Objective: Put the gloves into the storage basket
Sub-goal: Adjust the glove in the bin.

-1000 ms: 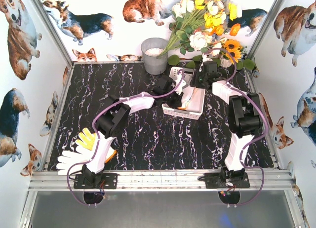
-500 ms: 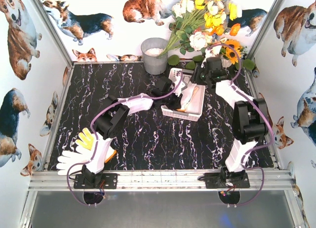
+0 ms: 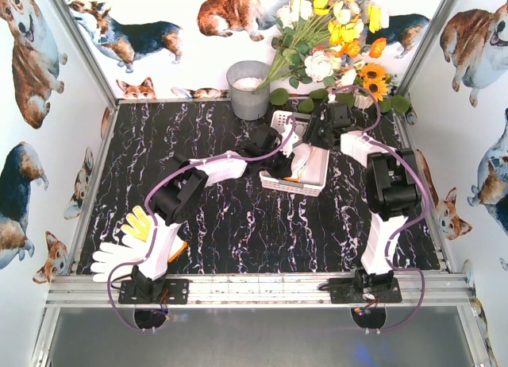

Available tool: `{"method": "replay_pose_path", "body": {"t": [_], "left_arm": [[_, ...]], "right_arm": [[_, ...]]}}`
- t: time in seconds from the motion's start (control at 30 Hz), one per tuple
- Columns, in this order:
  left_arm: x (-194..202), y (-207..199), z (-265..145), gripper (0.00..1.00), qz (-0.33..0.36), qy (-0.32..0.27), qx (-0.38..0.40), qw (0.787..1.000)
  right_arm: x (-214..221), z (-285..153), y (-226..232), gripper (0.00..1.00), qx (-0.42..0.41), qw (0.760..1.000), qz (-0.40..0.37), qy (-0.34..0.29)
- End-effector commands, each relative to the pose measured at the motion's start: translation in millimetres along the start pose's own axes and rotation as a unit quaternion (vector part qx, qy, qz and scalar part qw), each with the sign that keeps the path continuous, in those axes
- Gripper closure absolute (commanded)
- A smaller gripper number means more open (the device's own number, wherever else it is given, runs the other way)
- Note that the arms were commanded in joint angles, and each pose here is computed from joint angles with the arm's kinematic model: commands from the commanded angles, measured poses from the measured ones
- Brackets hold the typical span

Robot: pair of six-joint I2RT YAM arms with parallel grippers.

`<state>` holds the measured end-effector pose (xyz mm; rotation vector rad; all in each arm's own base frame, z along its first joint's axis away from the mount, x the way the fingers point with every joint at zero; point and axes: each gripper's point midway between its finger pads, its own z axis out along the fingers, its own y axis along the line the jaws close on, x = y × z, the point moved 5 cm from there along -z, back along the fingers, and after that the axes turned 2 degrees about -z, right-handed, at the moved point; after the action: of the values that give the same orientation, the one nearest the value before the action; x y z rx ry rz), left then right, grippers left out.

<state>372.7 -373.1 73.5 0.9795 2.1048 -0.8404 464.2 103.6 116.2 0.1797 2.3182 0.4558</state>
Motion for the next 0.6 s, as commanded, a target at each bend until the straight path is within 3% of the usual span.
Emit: {"method": "replay_pose_path", "body": {"t": [0.0,0.27,0.57], "left_arm": [[0.6,-13.0,-6.2,0.86,0.011,0.010,0.018,1.000],[3.4,-13.1,-6.1,0.86,0.019,0.017,0.020,0.999],[9.5,-14.8,-4.7,0.87,0.022,0.027,0.022,0.999]], "right_arm": [[-17.5,8.8,9.1,0.52,-0.018,0.999,0.027,-0.025],[-23.0,29.7,11.2,0.53,-0.033,0.998,0.044,-0.035],[-51.4,33.3,8.3,0.58,-0.011,0.995,0.021,-0.100]]}}
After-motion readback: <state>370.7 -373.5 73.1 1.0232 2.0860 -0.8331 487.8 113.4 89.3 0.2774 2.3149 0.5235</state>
